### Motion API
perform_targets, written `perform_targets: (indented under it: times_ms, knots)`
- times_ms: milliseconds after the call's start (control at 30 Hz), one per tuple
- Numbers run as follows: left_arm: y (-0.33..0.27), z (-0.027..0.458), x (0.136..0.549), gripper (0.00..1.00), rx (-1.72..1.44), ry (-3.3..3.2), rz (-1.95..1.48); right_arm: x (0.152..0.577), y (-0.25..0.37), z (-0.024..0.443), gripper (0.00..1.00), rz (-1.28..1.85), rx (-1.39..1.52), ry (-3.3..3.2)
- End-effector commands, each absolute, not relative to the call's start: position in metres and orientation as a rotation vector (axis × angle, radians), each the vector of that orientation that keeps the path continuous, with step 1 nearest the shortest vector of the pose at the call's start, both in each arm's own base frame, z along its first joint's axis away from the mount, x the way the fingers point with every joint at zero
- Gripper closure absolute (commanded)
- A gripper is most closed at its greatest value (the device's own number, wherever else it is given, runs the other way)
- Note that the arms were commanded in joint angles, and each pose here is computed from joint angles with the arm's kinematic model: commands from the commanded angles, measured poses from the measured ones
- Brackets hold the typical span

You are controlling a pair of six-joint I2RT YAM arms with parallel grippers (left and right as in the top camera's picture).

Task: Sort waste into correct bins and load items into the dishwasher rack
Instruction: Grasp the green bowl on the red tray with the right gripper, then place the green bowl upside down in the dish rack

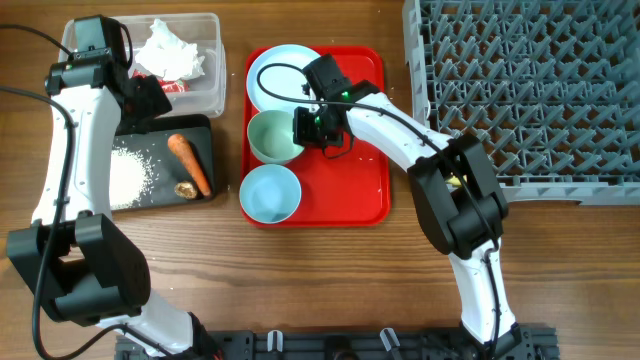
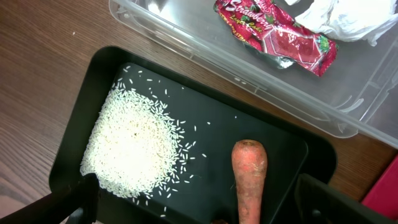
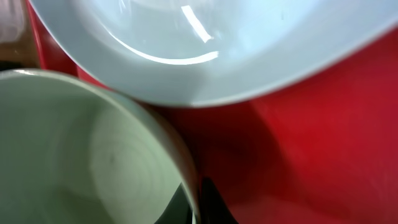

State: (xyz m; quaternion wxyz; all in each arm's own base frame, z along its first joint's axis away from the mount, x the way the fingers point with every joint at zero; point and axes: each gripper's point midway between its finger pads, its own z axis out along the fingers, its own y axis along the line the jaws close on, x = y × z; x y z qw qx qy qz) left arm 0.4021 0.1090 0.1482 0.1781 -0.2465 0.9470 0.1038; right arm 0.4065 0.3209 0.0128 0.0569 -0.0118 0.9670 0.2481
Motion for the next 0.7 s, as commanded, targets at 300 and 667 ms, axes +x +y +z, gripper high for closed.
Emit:
perform_targets:
  times_ms: [300, 667]
  knots:
    - [0.109, 0.157, 0.402, 0.00, -0.719, 2.650, 0.278, 0.443, 0.175, 0.213, 0.96, 0.292, 0.023, 2.518]
    - [0.109, 0.157, 0.402, 0.00, -0.719, 2.649, 0.277, 0.500, -0.055, 0.319, 0.95, -0.862, 0.258, 1.987]
